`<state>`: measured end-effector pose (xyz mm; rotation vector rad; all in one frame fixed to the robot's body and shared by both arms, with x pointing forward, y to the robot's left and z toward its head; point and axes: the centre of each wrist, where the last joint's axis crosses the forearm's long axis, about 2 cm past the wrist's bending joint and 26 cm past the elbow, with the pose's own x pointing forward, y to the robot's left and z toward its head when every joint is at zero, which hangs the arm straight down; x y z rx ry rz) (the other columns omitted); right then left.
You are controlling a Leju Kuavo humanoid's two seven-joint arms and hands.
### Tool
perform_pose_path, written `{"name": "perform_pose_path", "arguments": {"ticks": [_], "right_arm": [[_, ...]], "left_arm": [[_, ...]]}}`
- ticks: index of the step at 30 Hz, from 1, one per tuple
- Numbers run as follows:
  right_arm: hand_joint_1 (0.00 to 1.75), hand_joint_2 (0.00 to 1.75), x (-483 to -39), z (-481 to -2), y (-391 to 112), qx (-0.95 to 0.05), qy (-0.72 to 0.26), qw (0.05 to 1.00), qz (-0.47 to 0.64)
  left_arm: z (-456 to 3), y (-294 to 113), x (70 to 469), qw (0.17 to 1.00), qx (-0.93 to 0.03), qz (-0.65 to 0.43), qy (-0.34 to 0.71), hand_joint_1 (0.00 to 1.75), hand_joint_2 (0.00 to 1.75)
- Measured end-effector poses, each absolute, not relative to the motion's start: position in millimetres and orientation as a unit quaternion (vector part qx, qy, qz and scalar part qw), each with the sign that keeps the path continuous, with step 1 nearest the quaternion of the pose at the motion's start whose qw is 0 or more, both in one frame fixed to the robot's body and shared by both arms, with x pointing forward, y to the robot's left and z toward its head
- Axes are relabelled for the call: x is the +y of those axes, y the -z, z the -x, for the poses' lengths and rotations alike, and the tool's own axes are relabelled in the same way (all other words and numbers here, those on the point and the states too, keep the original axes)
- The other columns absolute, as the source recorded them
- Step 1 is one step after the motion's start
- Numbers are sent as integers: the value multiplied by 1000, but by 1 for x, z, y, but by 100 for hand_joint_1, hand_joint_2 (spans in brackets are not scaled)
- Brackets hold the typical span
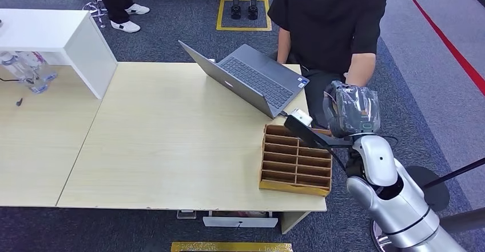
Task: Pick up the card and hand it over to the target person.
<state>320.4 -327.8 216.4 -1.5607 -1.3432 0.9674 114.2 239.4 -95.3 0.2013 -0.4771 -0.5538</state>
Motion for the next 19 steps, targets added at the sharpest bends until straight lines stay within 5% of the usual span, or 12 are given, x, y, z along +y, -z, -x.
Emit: {"name": "perform_pose_path", "arguments": {"ticks": [10,14,19], "right_arm": [[149,175,-332,-318,-205,-514,-406,420,628],[6,175,-333,-317,-199,-502,-413,434,624],[0,175,-334,-316,-194,-482,-432,450,616]], "left_arm": [[-115,95,239,928,-234,-99,271,0,0],[-114,95,240,929,-233,-97,271,0,0],[-114,95,240,929,-233,-97,271,0,0]]}}
